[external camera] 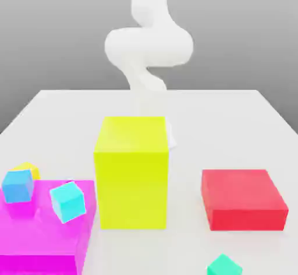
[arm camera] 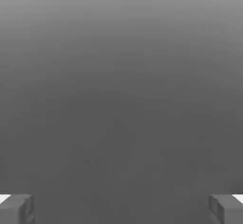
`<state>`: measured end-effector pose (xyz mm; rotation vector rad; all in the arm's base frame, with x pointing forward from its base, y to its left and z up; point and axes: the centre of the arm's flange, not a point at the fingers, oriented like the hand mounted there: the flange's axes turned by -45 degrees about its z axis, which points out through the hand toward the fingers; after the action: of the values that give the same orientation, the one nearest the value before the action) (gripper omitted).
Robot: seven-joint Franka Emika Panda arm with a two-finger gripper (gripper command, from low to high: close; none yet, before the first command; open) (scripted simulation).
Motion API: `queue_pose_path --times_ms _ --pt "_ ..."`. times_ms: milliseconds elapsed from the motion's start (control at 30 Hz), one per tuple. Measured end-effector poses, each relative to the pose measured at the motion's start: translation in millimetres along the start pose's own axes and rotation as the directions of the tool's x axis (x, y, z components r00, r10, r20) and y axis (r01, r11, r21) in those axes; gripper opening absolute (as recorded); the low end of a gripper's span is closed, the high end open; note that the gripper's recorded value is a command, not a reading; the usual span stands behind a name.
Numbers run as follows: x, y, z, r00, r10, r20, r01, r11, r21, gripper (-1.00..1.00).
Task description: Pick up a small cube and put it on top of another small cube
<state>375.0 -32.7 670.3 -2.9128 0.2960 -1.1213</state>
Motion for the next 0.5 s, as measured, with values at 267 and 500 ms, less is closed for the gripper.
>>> queue_pose_path --times_ms 267,500 --pt "-45.6 129.5 139.5 0.840 0.534 0.097 -0.497 0.828 -0.259 0.00" --pt "-141.0 247.7 216.3 0.481 0.877 0.015 -0.773 0.432 -0.465 0.00"
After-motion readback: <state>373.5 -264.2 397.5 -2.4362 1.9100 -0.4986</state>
